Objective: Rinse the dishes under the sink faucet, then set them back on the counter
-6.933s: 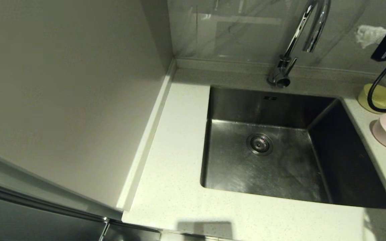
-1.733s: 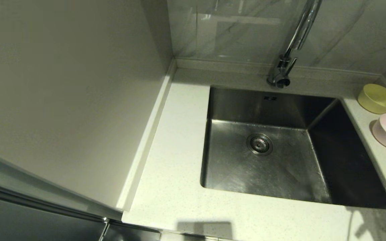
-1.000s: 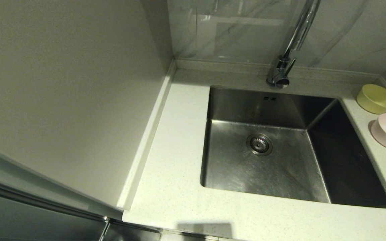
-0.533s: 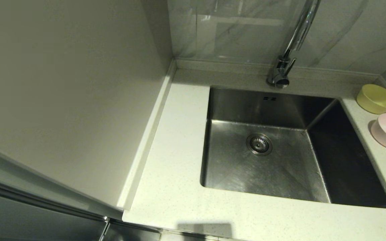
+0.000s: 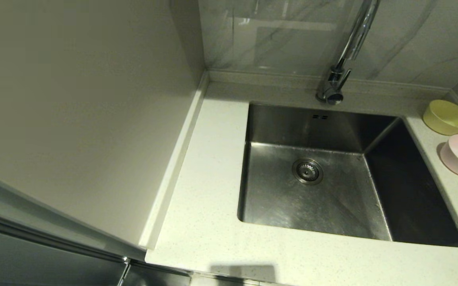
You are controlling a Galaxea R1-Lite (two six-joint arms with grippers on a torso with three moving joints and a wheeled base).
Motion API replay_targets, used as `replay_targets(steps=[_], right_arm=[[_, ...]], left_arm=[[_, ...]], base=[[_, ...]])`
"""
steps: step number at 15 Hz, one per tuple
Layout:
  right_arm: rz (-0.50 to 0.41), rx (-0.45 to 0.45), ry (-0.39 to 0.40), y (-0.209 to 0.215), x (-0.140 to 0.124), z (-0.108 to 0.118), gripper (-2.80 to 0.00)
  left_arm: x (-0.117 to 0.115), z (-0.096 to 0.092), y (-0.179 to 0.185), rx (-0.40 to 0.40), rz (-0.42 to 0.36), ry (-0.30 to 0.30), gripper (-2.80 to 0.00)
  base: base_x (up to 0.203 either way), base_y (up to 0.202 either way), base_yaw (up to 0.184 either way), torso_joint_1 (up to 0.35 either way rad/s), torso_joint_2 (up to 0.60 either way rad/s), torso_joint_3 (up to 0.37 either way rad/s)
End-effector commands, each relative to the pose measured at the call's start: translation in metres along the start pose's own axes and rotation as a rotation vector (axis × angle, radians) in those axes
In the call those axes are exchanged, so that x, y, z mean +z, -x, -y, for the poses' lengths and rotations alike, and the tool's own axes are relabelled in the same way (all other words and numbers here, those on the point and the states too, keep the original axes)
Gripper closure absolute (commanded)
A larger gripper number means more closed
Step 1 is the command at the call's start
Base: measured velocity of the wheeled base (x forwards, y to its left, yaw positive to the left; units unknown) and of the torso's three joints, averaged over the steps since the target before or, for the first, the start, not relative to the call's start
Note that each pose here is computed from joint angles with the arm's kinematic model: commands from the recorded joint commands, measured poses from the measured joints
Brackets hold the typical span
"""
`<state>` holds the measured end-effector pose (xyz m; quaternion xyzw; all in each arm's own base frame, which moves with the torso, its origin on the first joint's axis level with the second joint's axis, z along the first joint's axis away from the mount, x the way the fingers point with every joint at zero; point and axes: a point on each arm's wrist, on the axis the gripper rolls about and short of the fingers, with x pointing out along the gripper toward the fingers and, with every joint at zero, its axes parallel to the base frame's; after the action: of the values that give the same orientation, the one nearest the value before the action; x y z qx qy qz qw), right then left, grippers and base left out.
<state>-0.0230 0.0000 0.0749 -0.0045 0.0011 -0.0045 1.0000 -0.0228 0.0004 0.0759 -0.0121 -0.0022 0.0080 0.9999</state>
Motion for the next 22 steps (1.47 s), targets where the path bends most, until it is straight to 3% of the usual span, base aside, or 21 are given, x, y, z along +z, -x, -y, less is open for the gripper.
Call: replay_targets(steps=[1, 22], right_arm=[[-0.004, 0.000, 0.000, -0.0002, 0.0000, 0.0000, 0.00], [-0.004, 0.000, 0.000, -0.0002, 0.0000, 0.0000, 0.00]], left_arm=[[0.0000, 0.0000, 0.0001, 0.001, 0.002, 0.000, 0.00], [0.0000, 0.0000, 0.0001, 0.001, 0.002, 0.000, 0.00]], base=[[0.000, 0.000, 0.000, 0.000, 0.00, 0.000], [0.000, 0.000, 0.000, 0.000, 0.00, 0.000]])
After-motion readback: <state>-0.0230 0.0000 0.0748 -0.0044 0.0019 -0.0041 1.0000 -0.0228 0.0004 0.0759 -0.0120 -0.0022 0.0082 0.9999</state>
